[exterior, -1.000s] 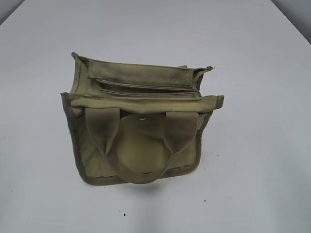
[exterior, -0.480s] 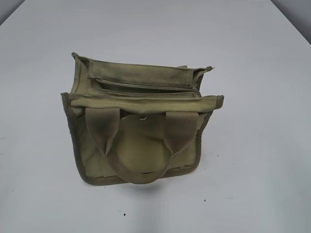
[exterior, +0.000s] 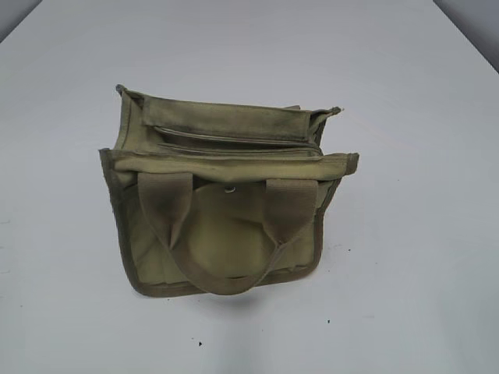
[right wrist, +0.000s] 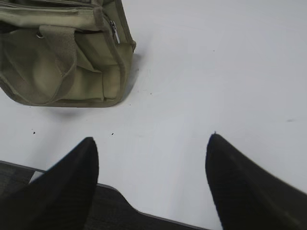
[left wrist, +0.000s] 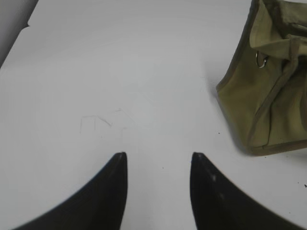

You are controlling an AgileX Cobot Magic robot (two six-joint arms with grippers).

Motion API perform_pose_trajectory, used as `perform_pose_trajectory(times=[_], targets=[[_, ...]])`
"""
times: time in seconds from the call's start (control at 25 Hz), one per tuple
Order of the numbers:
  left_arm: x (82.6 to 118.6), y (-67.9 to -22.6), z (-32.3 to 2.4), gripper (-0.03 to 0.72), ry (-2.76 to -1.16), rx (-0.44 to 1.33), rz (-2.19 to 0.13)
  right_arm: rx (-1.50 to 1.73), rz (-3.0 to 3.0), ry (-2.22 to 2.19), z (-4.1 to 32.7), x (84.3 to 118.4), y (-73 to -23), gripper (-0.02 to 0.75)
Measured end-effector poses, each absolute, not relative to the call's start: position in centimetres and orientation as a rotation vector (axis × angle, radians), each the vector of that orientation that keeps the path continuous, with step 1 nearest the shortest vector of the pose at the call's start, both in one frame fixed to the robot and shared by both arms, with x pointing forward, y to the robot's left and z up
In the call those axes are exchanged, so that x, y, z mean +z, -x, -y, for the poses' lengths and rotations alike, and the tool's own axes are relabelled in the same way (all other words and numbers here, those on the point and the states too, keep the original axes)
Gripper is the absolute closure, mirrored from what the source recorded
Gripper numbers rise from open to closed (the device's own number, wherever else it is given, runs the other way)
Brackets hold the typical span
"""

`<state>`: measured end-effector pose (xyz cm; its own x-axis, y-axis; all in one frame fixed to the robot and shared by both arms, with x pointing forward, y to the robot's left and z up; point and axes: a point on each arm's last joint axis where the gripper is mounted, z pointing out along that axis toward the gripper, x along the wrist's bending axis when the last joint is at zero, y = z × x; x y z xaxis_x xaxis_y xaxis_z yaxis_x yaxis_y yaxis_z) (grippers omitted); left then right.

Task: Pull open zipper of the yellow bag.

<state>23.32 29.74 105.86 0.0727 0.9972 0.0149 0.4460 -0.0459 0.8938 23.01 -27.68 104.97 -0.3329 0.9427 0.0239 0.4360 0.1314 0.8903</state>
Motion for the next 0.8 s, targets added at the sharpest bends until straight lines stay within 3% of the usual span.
perform_pose_trajectory(times=[0.8], targets=[[105.76, -23.05, -29.73, 0.370, -1.586, 0.933, -1.461, 1.164, -1.837, -1.322, 27.63, 105.04, -23.01, 0.196]])
